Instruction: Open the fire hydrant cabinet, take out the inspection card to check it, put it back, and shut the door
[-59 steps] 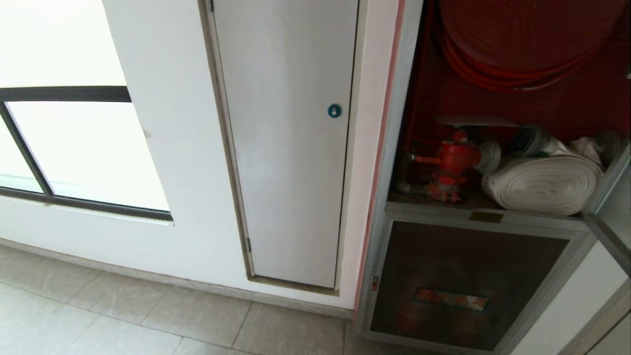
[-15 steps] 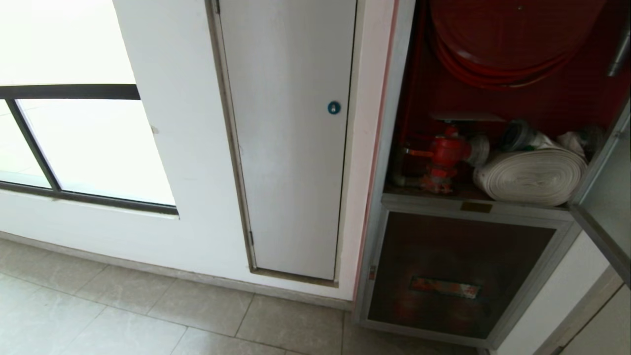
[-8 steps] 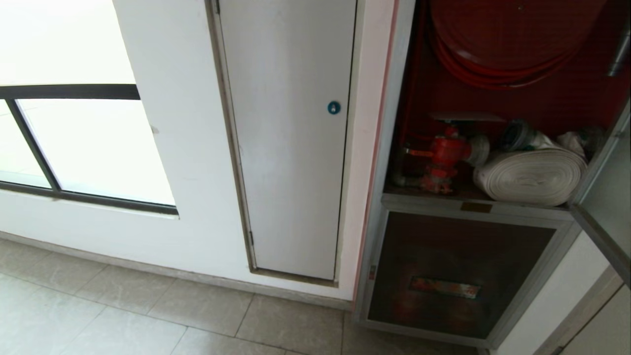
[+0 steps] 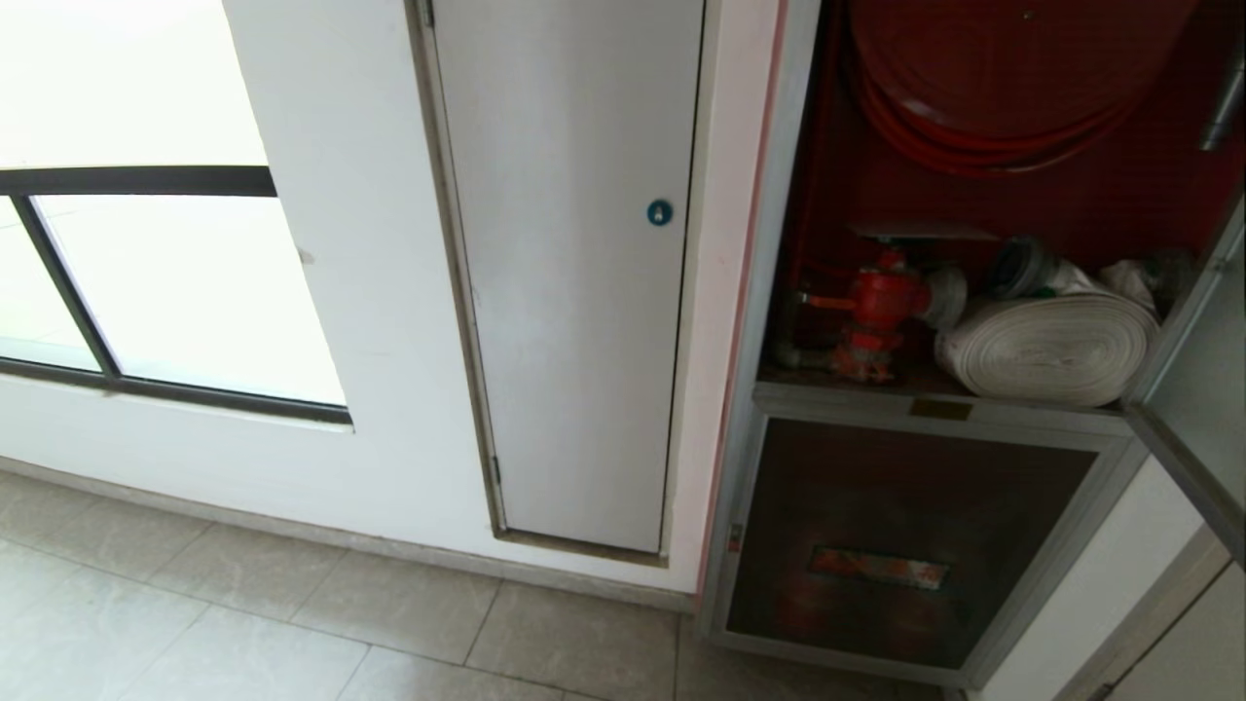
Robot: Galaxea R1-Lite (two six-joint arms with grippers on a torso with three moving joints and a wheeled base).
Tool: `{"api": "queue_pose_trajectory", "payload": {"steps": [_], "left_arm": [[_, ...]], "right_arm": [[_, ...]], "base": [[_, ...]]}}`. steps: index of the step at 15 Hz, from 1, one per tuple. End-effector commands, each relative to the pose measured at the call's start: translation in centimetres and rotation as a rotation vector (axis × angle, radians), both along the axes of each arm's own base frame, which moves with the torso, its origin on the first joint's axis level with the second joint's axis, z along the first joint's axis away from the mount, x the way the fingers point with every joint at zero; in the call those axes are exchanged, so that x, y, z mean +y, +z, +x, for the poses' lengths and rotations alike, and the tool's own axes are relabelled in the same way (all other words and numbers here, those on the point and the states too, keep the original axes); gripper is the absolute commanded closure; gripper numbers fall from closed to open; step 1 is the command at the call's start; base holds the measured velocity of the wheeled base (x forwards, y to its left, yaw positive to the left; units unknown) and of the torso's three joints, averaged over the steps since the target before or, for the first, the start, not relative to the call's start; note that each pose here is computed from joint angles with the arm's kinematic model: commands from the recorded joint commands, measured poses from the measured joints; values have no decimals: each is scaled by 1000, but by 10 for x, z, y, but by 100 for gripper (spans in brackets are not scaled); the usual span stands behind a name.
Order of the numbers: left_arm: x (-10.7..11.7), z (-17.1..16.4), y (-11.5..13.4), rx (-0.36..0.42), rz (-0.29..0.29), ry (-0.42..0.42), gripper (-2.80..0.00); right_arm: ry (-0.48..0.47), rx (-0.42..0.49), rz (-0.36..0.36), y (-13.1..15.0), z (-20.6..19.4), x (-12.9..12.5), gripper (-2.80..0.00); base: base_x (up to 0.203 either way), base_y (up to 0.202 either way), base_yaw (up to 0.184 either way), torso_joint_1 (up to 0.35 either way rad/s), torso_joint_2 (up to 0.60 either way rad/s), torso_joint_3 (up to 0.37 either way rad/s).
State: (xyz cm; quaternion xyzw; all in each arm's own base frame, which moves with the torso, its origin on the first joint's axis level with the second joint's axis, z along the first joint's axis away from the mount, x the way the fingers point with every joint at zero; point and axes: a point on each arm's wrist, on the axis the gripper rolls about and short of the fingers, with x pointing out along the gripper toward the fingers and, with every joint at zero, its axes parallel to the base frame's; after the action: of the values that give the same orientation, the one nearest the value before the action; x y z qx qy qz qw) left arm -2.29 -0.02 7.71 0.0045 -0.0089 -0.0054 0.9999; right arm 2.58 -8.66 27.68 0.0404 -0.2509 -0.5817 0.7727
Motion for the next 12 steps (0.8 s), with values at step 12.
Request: {"api": "queue_pose_trajectory", "payload": {"steps": [12], "left_arm": [[0, 1, -2, 7, 0, 0, 0]], "right_arm": [[9, 39, 84, 1, 8, -44, 0]], "base": [[0, 0, 0, 0, 0, 0]]}}
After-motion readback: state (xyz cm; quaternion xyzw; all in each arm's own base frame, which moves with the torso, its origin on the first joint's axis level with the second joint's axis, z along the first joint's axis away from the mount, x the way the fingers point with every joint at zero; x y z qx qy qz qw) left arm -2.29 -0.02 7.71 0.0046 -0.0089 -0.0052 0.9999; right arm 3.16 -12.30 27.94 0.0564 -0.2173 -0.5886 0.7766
